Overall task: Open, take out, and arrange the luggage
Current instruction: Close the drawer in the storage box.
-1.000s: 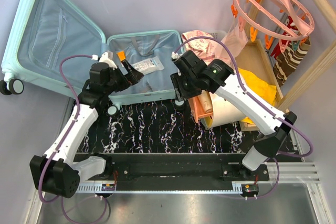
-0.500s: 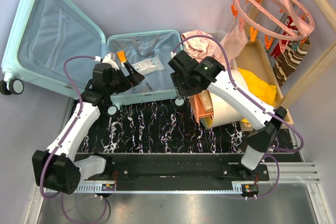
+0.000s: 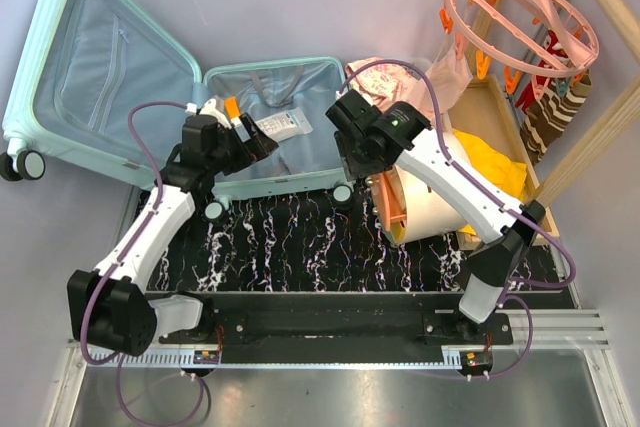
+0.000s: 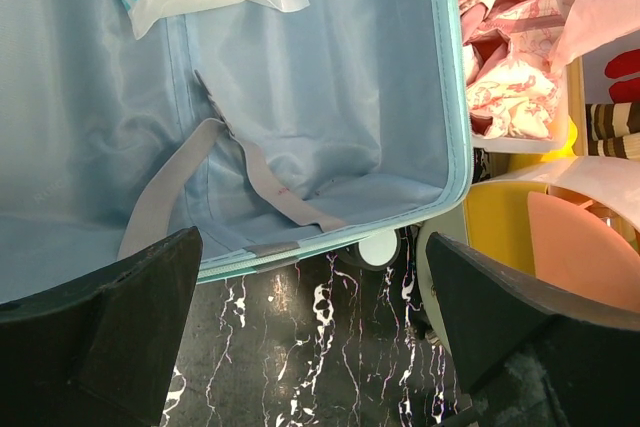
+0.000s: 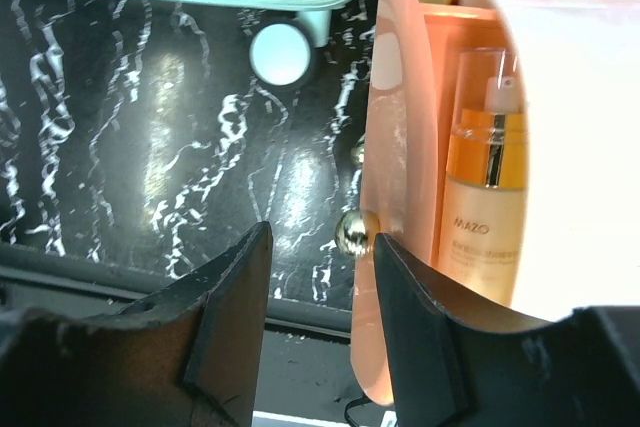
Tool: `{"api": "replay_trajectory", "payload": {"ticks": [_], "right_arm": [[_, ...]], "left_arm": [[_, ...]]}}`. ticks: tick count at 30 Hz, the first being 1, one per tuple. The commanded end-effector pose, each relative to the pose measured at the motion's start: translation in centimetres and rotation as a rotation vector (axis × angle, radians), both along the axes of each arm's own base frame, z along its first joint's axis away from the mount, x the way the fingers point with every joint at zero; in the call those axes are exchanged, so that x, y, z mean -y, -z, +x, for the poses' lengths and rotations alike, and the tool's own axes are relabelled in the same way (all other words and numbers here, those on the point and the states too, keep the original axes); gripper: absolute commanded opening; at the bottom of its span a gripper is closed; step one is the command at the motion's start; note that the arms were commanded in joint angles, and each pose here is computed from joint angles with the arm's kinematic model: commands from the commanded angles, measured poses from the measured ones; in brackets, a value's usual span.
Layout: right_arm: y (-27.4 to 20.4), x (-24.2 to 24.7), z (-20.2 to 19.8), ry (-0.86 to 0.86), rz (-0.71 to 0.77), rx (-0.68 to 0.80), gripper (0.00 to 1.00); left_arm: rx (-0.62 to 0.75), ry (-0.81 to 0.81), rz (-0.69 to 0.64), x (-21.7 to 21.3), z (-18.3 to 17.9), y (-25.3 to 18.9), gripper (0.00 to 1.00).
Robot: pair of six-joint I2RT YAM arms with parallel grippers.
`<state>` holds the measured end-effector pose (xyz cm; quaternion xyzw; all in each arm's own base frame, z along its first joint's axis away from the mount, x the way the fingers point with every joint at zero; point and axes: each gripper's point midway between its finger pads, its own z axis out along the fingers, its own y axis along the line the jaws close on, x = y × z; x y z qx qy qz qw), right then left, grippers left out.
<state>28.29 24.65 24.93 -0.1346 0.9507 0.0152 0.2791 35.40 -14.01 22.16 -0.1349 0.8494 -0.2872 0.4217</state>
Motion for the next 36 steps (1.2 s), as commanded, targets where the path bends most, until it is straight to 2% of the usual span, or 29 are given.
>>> {"api": "replay_trajectory", "payload": {"ticks": [1, 13, 18, 22, 28, 31, 32, 34, 36], "right_arm": [[-0.2, 4.9, -0.1, 0.065, -0.099, -0.008, 0.55], [0.1, 6.6, 0.5, 0.096, -0.136, 0.003, 0.55], [-0.5, 5.8, 1.0, 0.056, -0.113, 0.020, 0.56], [-1.9, 3.3, 1.8, -0.048, -0.005, 0.062, 0.56], [-7.0, -0.2, 3.4, -0.136, 0.182, 0.204, 0.55], [-8.6, -1.0, 4.3, -0.140, 0.251, 0.233, 0.56], [-9.0, -1.9, 4.4, -0.143, 0.314, 0.210, 0.53], [-8.9, -0.4, 6.2, -0.085, 0.368, 0.178, 0.48], [-9.7, 0.5, 7.9, -0.054, 0.437, 0.174, 0.46]], "left_arm": [[0.094, 0.017, -0.013, 0.4, 1.5, -2.9, 0.99], [0.100, 0.022, -0.013, 0.5, 2.8, -2.7, 0.99], [0.130, 0.060, -0.013, 1.1, 3.3, -3.2, 0.99], [0.161, 0.084, -0.005, 1.3, 3.2, -3.7, 0.99], [0.287, 0.149, 0.066, 2.6, 2.0, -6.0, 0.99], [0.337, 0.221, 0.089, 4.7, 1.0, -7.0, 0.99], [0.344, 0.269, 0.090, 6.4, 0.3, -7.0, 0.99], [0.373, 0.366, 0.096, 9.2, -0.9, -7.4, 0.99], [0.373, 0.449, 0.089, 11.4, -1.6, -6.9, 0.99]]}}
